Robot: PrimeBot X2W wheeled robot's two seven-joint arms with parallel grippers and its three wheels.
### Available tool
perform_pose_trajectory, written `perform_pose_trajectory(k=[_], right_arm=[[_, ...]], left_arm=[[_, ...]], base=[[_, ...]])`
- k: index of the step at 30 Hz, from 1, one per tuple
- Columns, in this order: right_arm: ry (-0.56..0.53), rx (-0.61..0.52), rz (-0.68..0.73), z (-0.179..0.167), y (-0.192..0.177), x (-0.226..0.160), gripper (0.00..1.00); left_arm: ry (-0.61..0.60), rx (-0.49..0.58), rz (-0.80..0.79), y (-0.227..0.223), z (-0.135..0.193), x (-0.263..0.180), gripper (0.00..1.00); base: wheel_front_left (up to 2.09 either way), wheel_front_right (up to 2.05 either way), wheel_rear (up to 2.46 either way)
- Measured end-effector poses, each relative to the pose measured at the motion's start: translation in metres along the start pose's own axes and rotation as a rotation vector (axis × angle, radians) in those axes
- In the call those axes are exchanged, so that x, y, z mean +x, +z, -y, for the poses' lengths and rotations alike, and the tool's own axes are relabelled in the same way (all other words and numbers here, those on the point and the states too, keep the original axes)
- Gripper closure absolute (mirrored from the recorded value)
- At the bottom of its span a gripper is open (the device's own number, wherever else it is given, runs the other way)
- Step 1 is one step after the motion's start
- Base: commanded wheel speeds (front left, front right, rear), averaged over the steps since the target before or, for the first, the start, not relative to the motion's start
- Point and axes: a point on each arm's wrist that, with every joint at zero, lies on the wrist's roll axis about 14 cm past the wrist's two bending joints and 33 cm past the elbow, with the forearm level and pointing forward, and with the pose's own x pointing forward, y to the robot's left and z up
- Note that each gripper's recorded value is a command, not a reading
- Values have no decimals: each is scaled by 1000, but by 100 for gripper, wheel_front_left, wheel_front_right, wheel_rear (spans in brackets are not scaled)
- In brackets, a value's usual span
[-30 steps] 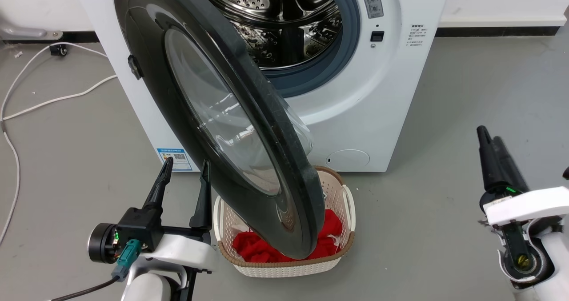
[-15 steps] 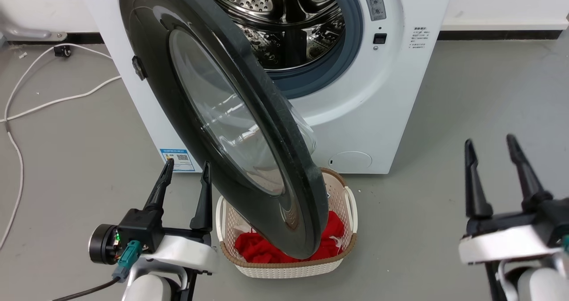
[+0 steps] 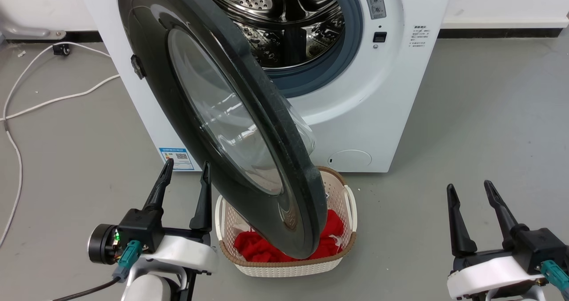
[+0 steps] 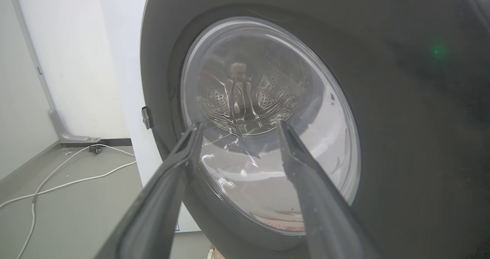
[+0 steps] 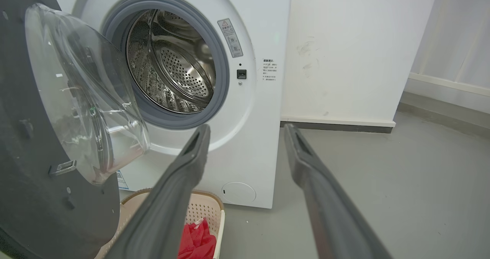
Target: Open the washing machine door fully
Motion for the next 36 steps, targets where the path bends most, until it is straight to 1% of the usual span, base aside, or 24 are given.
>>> perform_pose_trajectory(k=[6, 7, 8, 9, 13, 18, 21, 25, 29, 33, 36], right_arm=[[2, 1, 13, 0, 2, 4, 0], [2, 1, 13, 0, 2, 4, 0], [1, 2, 11, 0, 1, 4, 0], [1, 2, 11, 0, 1, 4, 0], [1, 2, 14, 0, 1, 4, 0], [0, 6, 13, 0, 0, 4, 0], [0, 9, 12, 0, 0, 5, 0], [1, 12, 15, 0, 0, 7, 0], [0, 19, 10, 0, -2, 8, 0], [-1, 22, 4, 0, -4, 8, 0], [-3, 25, 5, 0, -4, 9, 0]], left_arm=[[-1, 0, -2, -1, 0, 1, 0], [-1, 1, -3, -1, 0, 1, 17], [-1, 3, -4, -1, 0, 0, 74], [-1, 3, -5, -2, 0, 0, 100], [-1, 6, -8, -2, 0, 0, 100], [-1, -19, -7, -3, 0, 0, 100], [-2, -26, 20, 5, 1, 4, 100], [-10, -28, 131, 40, 3, 15, 100], [-17, -33, 286, 90, 5, 20, 100], [-30, -28, 450, 142, 11, 18, 100], [-44, -57, 532, 167, 14, 14, 100]], base=[[0, 0, 0], [0, 0, 0], [0, 0, 0], [0, 0, 0], [0, 0, 0], [0, 0, 0], [0, 0, 0], [0, 0, 0], [0, 0, 0], [0, 0, 0], [0, 0, 0]])
